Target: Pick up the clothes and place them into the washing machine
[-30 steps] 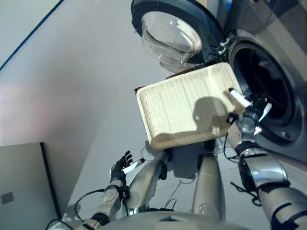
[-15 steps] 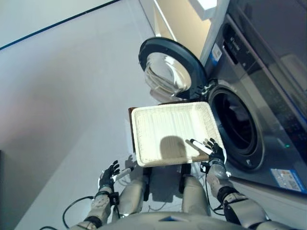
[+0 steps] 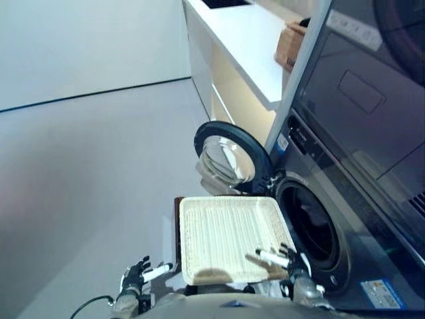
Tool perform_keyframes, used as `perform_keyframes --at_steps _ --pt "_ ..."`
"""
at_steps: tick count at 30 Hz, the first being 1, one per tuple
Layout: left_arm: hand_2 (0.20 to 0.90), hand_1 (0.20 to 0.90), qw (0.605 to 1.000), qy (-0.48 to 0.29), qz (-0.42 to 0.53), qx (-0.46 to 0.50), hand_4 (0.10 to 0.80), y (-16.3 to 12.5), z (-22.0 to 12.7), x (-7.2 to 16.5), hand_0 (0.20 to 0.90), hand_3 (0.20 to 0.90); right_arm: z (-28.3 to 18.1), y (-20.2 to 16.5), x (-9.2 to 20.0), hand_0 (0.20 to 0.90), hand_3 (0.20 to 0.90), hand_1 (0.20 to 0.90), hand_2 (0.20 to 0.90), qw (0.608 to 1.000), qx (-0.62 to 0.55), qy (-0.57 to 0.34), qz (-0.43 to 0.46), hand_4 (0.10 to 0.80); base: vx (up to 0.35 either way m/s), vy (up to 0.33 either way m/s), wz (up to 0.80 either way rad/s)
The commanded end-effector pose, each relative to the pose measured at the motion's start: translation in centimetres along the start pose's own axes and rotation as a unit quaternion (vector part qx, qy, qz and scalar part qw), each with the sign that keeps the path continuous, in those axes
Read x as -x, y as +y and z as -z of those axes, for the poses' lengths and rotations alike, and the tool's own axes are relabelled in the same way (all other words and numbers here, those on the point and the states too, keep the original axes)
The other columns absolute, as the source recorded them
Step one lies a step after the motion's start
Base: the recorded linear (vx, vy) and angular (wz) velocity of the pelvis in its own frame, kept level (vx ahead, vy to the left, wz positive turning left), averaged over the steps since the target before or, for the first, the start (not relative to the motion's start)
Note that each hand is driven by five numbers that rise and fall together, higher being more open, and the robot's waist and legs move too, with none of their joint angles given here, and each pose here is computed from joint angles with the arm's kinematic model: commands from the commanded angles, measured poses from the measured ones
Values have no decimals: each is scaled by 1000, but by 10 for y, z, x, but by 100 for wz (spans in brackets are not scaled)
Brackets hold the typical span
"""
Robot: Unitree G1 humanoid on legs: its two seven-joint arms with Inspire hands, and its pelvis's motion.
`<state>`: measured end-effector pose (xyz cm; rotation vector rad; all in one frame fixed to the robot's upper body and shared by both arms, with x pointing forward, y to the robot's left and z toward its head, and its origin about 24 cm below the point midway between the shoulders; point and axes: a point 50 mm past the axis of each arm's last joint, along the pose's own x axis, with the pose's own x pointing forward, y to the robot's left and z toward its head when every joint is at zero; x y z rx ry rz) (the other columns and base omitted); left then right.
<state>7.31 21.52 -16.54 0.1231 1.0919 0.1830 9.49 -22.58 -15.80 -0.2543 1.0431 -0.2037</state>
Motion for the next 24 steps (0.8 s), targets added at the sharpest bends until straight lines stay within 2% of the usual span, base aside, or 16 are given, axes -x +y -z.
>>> perform_keyframes --at_steps 1,6,9,24 --pt "900 900 999 34 10 -24 800 5 15 4 900 900 1 1 0 900 900 900 900 999 31 1 -15 800 -12 -2 14" --pt "900 900 996 40 48 -67 800 -3 12 2 900 900 46 -5 12 900 900 900 900 989 103 106 -17 800 9 0 12" --pt "900 900 992 41 71 -93 800 -10 11 2 900 900 59 -7 17 900 900 900 900 982 124 137 -26 800 35 12 16" --pt "900 900 983 46 128 -120 800 -28 12 4 900 900 50 -41 11 900 900 900 900 978 153 144 -9 800 4 -3 3"
